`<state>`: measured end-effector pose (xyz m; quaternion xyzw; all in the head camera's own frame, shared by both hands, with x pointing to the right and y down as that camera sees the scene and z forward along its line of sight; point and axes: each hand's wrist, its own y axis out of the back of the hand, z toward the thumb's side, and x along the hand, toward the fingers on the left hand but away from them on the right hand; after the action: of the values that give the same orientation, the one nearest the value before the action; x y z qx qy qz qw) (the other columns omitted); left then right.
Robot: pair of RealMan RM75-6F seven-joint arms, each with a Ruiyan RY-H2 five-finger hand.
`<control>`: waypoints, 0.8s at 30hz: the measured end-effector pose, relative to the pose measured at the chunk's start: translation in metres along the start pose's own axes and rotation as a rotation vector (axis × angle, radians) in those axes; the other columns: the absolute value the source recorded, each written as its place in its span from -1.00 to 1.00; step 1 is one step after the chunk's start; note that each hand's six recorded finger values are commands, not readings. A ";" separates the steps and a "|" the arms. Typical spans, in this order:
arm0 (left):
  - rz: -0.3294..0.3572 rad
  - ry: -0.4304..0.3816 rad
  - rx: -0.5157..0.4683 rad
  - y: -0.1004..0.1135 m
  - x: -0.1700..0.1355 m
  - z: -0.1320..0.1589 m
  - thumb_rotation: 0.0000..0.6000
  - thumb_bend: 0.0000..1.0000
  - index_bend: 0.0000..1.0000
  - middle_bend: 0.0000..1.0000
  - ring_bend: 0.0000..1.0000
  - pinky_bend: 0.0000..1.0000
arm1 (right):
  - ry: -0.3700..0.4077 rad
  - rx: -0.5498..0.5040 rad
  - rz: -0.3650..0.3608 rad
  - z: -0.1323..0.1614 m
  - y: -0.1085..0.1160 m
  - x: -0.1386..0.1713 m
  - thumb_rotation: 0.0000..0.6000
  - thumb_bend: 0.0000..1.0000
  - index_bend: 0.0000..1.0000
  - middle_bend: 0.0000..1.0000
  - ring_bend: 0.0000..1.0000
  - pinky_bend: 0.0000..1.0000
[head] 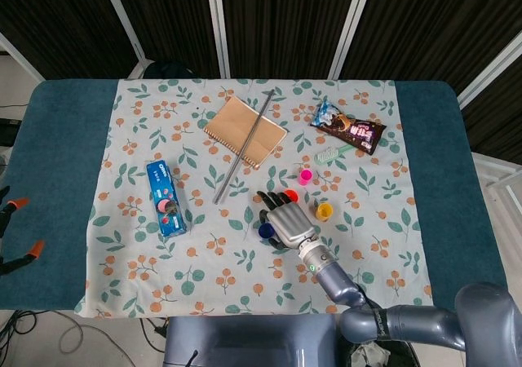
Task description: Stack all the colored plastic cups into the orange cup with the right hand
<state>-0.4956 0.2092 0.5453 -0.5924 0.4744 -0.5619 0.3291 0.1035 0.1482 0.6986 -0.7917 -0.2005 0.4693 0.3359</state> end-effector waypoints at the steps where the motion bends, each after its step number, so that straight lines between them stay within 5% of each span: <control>1: 0.001 0.000 0.000 0.000 0.000 0.000 1.00 -0.56 -0.58 -0.98 -1.00 -1.00 | 0.000 -0.003 -0.001 0.000 0.001 0.000 1.00 -0.19 -0.03 -1.00 -0.81 -0.74; 13: 0.002 0.000 -0.003 0.001 0.000 0.000 1.00 -0.56 -0.58 -0.98 -1.00 -1.00 | 0.001 0.005 -0.052 -0.001 0.032 -0.001 1.00 -0.19 -0.03 -1.00 -0.81 -0.74; 24: 0.003 0.002 -0.004 0.001 0.001 -0.001 1.00 -0.56 -0.58 -0.98 -1.00 -1.00 | -0.123 0.032 -0.095 -0.040 0.083 -0.006 1.00 -0.19 -0.03 -1.00 -0.81 -0.74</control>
<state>-0.4967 0.2085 0.5448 -0.5919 0.4764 -0.5612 0.3284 0.1361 0.0729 0.6559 -0.7456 -0.2505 0.5037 0.3573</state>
